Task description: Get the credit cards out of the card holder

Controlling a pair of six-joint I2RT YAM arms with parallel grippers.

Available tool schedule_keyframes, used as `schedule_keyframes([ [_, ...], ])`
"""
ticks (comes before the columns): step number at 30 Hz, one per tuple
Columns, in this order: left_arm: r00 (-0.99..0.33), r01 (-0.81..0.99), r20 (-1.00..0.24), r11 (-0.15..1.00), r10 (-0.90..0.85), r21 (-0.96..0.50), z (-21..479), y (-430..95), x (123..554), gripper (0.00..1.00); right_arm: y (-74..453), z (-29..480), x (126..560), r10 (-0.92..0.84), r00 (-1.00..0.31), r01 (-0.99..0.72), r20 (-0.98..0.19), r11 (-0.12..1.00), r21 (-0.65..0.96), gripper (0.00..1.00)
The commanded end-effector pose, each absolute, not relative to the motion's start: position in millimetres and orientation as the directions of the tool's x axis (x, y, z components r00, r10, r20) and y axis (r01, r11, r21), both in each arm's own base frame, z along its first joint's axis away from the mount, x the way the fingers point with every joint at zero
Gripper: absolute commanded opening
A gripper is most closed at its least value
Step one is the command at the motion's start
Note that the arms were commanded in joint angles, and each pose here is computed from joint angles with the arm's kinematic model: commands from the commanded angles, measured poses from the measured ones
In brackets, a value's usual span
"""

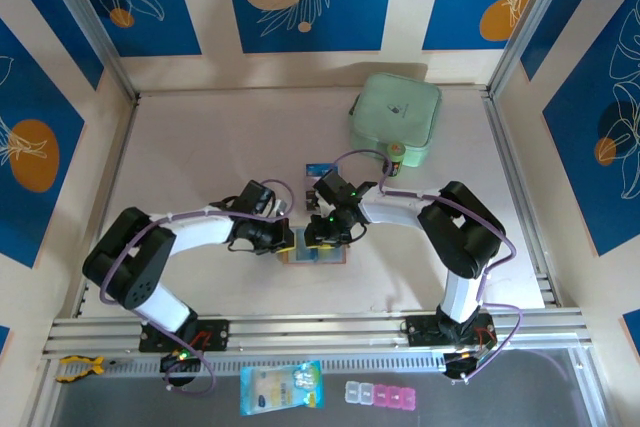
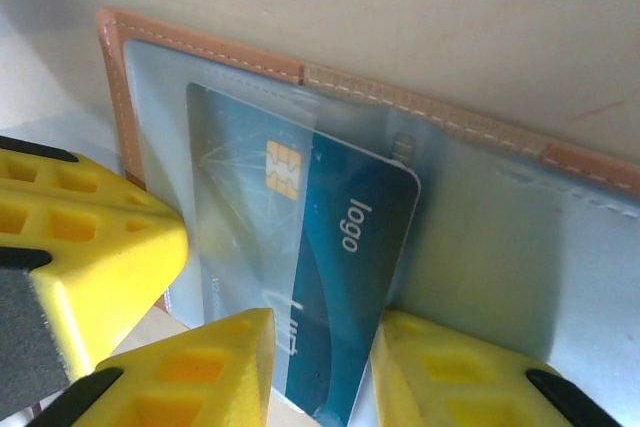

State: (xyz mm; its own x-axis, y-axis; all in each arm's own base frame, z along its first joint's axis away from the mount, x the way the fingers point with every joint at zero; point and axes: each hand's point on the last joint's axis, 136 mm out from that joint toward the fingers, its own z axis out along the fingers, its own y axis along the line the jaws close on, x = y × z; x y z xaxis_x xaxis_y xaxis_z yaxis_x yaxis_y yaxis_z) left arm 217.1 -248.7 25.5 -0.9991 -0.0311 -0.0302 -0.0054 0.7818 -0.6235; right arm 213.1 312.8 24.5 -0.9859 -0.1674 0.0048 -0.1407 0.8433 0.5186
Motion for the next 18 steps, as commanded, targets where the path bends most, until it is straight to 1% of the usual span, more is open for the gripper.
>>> schedule_keyframes([
  [1,-1.000,-0.022,0.006,0.793,-0.023,-0.608,14,-248,211,0.00,308,22,208,-0.159,-0.987,-0.121,0.031,0.848,0.516,0.32],
  [10,-1.000,-0.030,0.022,0.805,-0.020,-0.593,9,-246,209,0.00,313,36,211,-0.155,-0.988,-0.125,0.007,0.821,0.557,0.30],
  [18,-1.000,-0.028,0.023,0.807,-0.018,-0.589,9,-245,209,0.00,314,43,213,-0.152,-0.988,-0.130,-0.008,0.812,0.569,0.25],
])
